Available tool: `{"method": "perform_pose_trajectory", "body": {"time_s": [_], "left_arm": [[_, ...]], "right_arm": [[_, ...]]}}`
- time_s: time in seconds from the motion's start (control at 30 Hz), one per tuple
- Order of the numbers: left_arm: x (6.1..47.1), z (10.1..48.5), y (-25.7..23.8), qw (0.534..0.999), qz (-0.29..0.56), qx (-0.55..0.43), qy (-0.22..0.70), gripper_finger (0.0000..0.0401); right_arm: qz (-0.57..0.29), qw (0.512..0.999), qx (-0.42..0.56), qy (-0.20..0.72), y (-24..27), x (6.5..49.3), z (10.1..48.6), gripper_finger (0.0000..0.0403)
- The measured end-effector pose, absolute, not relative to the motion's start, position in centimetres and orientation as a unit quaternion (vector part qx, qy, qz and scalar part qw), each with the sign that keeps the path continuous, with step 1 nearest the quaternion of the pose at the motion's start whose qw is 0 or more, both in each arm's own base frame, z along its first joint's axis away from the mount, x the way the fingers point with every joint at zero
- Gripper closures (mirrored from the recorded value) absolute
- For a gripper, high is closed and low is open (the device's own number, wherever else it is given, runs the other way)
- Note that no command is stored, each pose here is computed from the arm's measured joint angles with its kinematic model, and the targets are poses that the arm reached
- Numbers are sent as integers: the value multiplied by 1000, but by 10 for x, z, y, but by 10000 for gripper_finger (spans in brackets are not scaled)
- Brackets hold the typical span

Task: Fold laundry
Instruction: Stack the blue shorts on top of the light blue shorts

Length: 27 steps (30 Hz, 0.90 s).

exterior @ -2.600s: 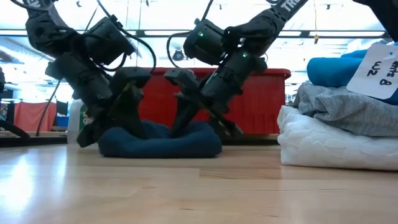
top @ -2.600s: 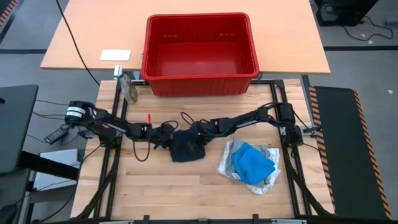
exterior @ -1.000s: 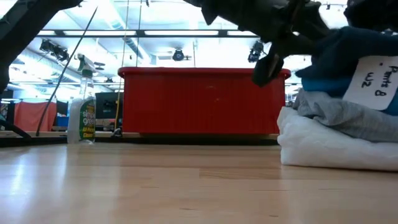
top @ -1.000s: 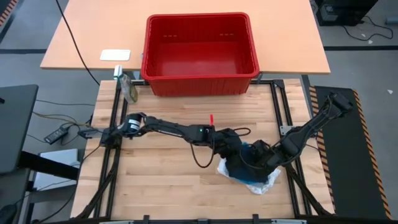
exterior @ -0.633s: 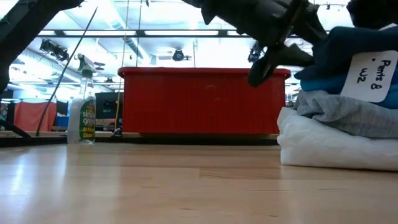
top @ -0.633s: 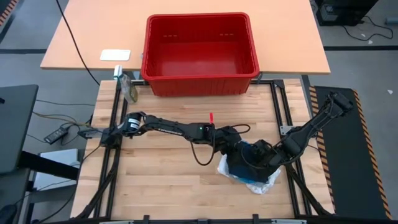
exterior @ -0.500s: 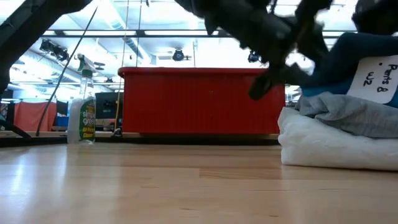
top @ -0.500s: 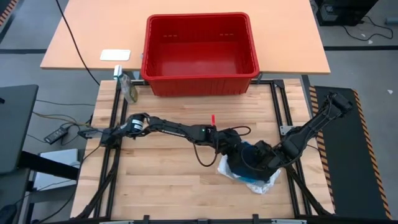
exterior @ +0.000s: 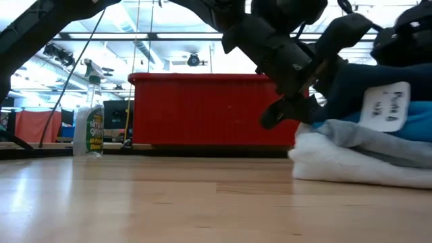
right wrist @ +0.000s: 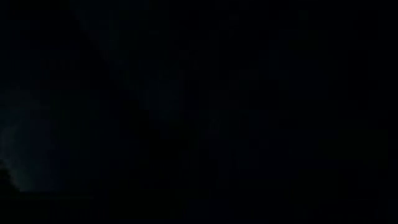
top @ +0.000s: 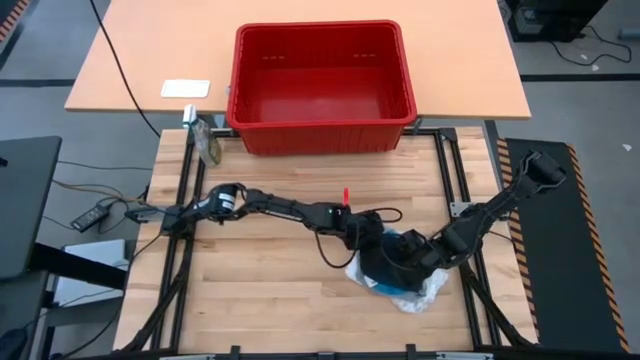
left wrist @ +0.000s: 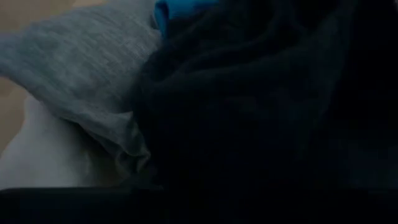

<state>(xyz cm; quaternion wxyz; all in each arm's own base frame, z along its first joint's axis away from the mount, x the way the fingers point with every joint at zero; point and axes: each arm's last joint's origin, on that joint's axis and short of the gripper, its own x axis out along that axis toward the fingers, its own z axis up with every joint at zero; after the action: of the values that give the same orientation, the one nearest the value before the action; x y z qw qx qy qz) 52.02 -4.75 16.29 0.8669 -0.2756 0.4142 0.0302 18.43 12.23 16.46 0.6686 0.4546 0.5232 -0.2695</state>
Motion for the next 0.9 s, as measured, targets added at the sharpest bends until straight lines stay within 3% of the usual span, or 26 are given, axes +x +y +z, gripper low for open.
{"method": "perform_pose_trajectory", "body": {"time_s": [0.33, 0.5, 0.9], "left_arm": [[501, 173, -21, 835, 66, -257, 483, 253], [482, 188, -5, 810, 130, -221, 527, 253], [445, 202, 10, 736, 174, -163, 633, 259]], "right_arm": [[-258, 703, 451, 486, 96, 208, 164, 212], [-260, 733, 439, 450, 68, 226, 163, 212], [-188, 795, 443, 369, 36, 274, 149, 212]]}}
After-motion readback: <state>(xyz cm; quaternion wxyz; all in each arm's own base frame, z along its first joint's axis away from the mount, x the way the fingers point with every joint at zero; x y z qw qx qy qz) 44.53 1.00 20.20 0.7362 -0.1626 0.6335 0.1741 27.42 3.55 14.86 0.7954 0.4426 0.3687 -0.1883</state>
